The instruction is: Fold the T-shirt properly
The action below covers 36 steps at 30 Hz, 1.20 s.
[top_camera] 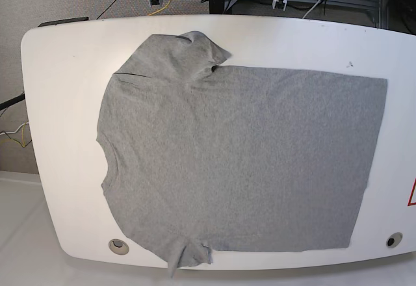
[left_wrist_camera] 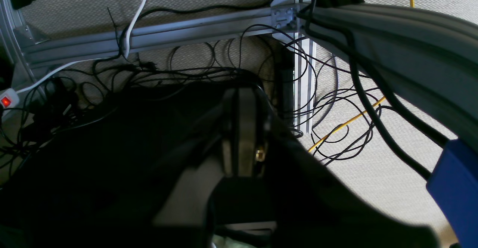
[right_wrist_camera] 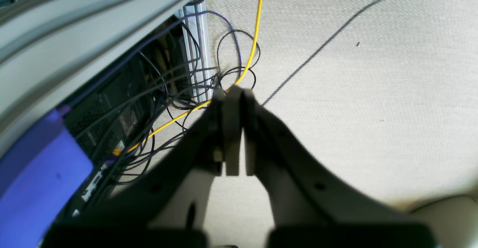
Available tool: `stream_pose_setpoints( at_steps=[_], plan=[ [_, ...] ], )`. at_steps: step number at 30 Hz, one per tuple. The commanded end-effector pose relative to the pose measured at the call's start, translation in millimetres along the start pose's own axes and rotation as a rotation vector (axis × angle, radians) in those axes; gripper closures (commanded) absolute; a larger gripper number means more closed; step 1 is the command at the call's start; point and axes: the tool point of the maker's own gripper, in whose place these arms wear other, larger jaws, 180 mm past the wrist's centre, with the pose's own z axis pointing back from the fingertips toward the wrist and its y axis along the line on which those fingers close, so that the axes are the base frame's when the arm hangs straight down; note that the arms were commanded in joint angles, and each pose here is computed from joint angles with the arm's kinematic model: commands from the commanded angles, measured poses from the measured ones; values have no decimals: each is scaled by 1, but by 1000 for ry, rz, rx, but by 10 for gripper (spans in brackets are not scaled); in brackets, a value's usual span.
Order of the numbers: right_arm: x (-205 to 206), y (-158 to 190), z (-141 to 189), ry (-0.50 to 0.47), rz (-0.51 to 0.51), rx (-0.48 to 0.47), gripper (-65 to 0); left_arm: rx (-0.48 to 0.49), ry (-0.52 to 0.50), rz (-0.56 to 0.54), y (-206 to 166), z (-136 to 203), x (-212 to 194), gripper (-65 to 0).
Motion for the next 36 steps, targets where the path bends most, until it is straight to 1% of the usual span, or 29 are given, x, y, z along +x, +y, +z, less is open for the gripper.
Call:
stream_pose_setpoints(
  at_steps=[1, 33, 36],
  plan=[
    [2, -5, 1, -11, -3, -7, -4, 0, 19, 1, -1, 2, -11, 0],
    [3, -4, 1, -16, -4, -3, 0, 1, 17, -10, 1, 0, -3, 0],
    [1, -5, 1, -13, -4, -4, 0, 6, 26, -15, 4, 1, -8, 0]
  ],
)
